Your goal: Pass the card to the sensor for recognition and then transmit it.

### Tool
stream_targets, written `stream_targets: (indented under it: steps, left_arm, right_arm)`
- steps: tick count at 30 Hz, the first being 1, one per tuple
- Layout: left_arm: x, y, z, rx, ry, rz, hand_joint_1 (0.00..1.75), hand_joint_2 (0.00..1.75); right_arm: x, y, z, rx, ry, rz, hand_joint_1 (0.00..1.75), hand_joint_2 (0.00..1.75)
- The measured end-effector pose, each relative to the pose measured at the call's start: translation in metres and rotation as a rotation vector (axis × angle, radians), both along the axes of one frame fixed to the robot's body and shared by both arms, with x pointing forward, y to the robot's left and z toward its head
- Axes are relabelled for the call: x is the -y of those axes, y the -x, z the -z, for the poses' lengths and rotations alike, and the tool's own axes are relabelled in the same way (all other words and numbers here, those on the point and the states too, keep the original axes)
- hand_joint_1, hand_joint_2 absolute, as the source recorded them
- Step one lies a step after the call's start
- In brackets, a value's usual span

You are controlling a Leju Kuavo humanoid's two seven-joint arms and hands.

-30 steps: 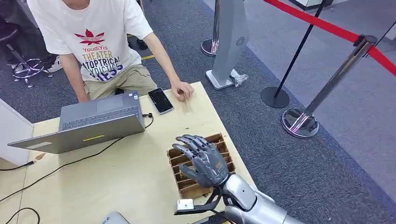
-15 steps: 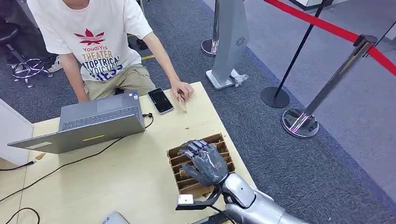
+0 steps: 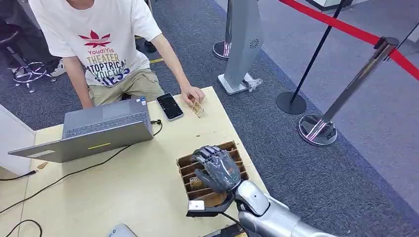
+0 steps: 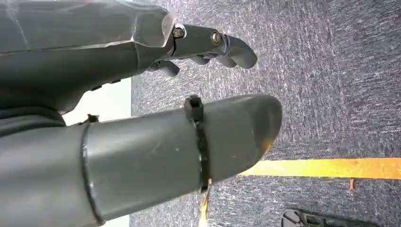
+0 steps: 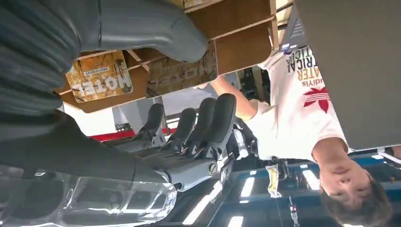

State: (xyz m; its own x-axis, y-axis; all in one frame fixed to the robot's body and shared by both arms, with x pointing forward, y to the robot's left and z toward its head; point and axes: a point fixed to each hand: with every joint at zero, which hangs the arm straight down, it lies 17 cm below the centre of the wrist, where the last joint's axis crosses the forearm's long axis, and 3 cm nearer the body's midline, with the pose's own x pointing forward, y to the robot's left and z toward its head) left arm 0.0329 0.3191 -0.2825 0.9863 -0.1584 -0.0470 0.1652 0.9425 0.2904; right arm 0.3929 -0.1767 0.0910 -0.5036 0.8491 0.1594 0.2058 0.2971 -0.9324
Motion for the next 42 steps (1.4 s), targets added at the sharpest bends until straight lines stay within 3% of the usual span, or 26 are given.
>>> stream_targets:
  steps: [9, 19, 23, 37, 41, 42]
  left_arm:
    - [-0.001, 0.001, 0.000, 0.000, -0.001, -0.021, 0.00, 0.00]
    - [0.000, 0.004, 0.000, -0.001, 0.002, -0.072, 0.00, 0.00]
    - [0.001, 0.005, 0.000, -0.002, 0.005, -0.086, 0.00, 0.00]
    - [0.003, 0.007, 0.001, 0.001, 0.010, -0.095, 0.00, 0.00]
    - [0.003, 0.008, 0.001, 0.001, 0.010, -0.090, 0.00, 0.00]
    - [0.003, 0.008, 0.001, 0.001, 0.010, -0.089, 0.00, 0.00]
  right_arm:
    - [-0.001, -0.004, 0.002, -0.003, 0.004, 0.003, 0.99, 1.75]
    - [-0.012, -0.007, -0.003, 0.014, 0.025, -0.015, 0.93, 1.75]
    - [-0.014, -0.010, -0.006, 0.025, 0.039, -0.021, 0.79, 1.75]
    - [0.002, -0.019, -0.007, 0.020, 0.050, 0.016, 0.79, 1.75]
    - [0.011, -0.020, -0.007, 0.023, 0.065, 0.024, 0.91, 1.75]
    - [0.013, -0.020, -0.006, 0.024, 0.069, 0.026, 0.84, 1.75]
